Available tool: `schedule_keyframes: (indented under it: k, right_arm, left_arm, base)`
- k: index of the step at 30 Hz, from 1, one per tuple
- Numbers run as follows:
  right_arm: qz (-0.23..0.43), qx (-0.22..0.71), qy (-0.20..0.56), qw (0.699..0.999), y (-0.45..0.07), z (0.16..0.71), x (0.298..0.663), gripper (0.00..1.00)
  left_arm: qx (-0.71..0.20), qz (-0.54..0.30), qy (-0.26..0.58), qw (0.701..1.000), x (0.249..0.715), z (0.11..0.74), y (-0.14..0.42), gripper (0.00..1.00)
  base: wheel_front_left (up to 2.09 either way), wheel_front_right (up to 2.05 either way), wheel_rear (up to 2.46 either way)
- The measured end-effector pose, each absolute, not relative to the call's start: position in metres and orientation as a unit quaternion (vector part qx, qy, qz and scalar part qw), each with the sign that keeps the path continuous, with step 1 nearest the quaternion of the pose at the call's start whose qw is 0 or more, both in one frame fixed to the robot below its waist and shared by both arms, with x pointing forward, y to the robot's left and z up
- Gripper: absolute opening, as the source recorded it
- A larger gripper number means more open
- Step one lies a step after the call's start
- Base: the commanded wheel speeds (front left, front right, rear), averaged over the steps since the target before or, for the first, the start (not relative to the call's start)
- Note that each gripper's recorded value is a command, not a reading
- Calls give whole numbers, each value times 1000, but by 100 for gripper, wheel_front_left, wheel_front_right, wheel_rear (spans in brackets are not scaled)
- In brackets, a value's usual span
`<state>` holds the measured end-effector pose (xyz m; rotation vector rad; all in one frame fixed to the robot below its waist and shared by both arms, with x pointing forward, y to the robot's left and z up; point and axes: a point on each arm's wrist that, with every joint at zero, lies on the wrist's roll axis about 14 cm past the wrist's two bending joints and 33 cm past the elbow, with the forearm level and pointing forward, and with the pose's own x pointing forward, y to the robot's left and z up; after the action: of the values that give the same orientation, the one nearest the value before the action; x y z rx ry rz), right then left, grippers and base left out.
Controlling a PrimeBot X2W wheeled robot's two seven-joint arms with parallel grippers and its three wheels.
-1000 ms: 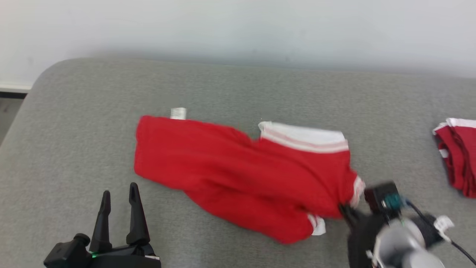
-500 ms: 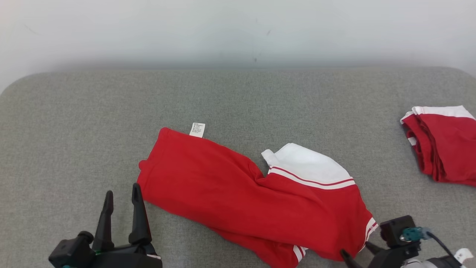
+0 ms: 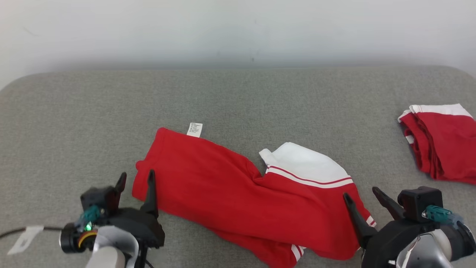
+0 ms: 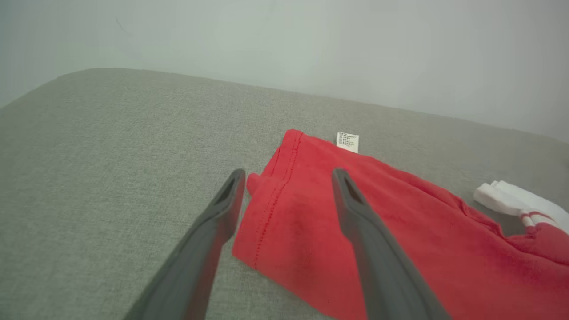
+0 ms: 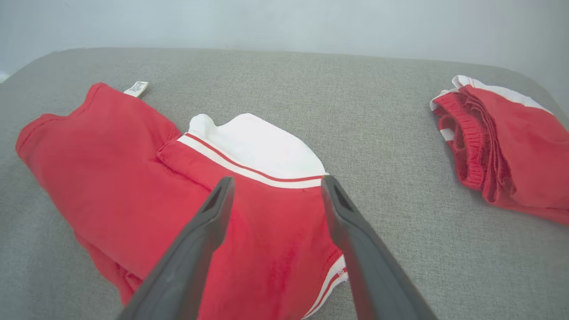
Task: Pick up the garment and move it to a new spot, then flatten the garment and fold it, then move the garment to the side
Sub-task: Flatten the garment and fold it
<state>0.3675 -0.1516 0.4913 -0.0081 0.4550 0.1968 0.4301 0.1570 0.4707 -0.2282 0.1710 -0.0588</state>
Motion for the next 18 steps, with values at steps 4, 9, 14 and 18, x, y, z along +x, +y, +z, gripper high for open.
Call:
schedule_keyframes:
  k: [4,9,14,18]
  right_arm:
    - [103,8,196,975,-143,495,376,100]
    - [100,15,176,979,-142,493,383,100]
    - [88,22,174,981,-147,485,385,100]
    - [63,25,176,982,-162,477,385,100]
  left_arm:
    - [-79,-45,109,990,453,466,152,100]
    - [-24,-63,126,990,489,463,150,100]
    - [6,-75,185,980,511,436,145,100]
    - [17,-85,226,970,525,410,133,100]
  base:
    - [0,0,0]
    - [0,0,0]
    - [0,0,0]
    - [0,0,0]
